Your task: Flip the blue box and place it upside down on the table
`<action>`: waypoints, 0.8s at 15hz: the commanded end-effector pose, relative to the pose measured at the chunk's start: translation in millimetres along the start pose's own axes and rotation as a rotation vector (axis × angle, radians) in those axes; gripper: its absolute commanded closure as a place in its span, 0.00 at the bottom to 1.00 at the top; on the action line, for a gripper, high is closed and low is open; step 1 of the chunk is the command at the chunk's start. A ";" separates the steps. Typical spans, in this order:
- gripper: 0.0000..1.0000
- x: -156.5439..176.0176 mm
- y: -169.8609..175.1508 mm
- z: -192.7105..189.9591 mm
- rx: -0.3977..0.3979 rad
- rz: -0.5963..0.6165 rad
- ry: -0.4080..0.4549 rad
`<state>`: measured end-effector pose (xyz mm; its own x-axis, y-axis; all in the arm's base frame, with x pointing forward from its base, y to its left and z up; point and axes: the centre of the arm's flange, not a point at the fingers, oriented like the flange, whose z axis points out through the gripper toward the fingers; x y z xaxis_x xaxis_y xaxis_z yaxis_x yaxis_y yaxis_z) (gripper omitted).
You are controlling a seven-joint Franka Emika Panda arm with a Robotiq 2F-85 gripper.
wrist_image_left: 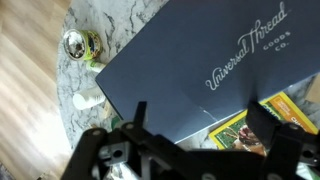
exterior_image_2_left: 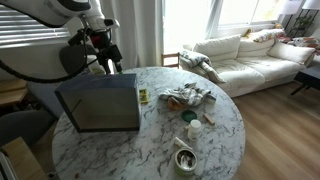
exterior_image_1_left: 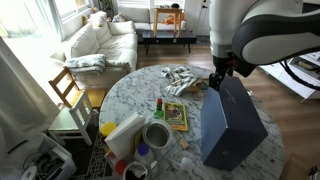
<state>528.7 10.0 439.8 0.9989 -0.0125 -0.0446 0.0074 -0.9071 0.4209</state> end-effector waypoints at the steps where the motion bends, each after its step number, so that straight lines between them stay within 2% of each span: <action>1: 0.00 -8.4 0.1 9.6 -0.040 -0.013 -0.015; 12: 0.00 -25.0 14.3 13.0 -0.085 -0.069 -0.076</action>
<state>521.2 0.9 440.8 0.9957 -0.0016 -0.0928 0.0423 -0.8826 0.4681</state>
